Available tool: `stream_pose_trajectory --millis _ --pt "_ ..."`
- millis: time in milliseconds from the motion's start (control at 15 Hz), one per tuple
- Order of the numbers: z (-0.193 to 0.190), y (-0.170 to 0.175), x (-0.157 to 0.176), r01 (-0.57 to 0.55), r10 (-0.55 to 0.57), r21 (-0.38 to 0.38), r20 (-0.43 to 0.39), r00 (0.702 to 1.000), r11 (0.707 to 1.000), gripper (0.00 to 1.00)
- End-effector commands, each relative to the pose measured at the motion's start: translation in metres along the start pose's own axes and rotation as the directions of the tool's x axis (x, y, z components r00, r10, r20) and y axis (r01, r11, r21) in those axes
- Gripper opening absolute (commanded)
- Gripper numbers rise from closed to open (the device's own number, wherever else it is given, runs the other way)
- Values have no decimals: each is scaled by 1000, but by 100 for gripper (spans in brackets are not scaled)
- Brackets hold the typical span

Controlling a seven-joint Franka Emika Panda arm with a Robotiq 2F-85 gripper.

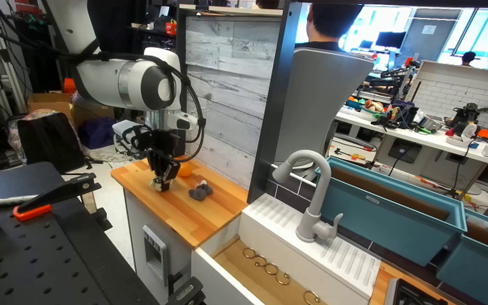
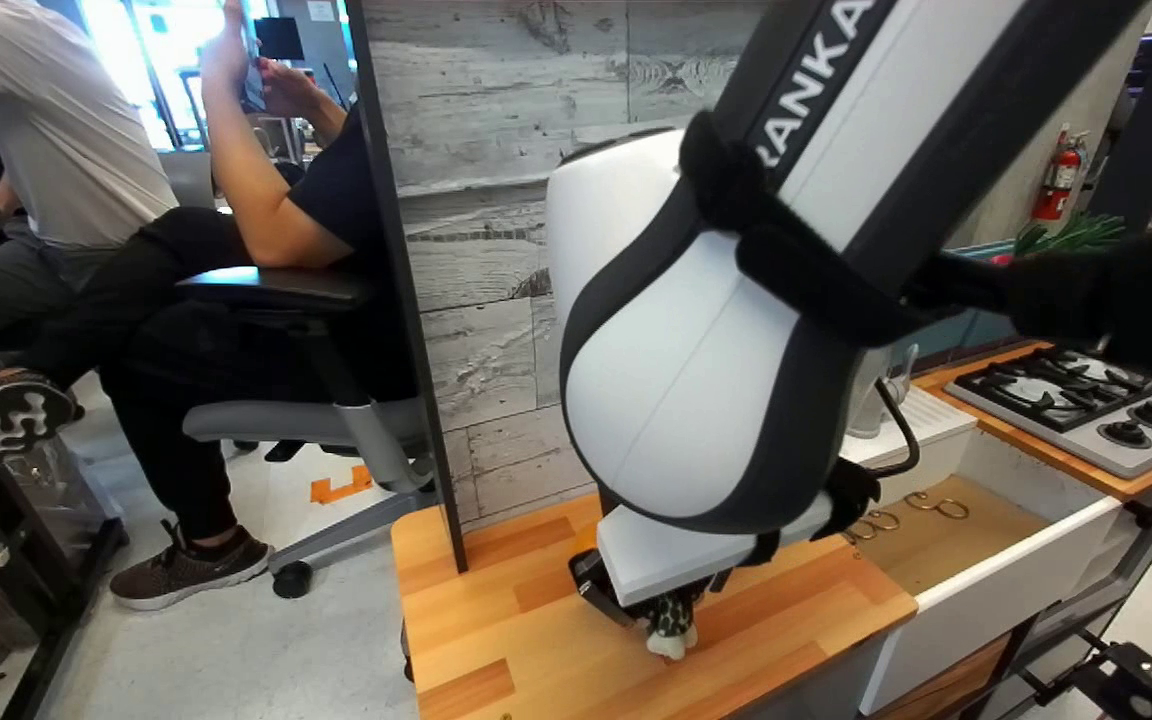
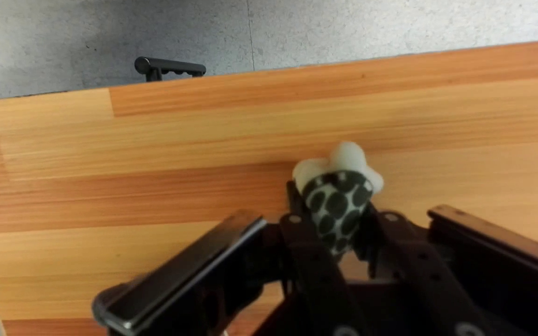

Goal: Move the white plush toy

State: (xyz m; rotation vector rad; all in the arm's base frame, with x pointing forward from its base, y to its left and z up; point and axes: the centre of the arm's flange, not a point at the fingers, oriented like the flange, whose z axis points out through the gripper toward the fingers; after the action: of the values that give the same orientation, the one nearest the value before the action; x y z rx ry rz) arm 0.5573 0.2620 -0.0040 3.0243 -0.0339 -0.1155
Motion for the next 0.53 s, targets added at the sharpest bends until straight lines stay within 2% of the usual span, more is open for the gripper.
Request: stream_pose_trajectory --millis 0,133,467 --pt "-25 5 6 -67 68 33 -5 998 997 4" --pt "-34 13 2 -101 101 44 3 995 994 2" --pt "-38 48 -6 -213 212 25 25 977 977 4"
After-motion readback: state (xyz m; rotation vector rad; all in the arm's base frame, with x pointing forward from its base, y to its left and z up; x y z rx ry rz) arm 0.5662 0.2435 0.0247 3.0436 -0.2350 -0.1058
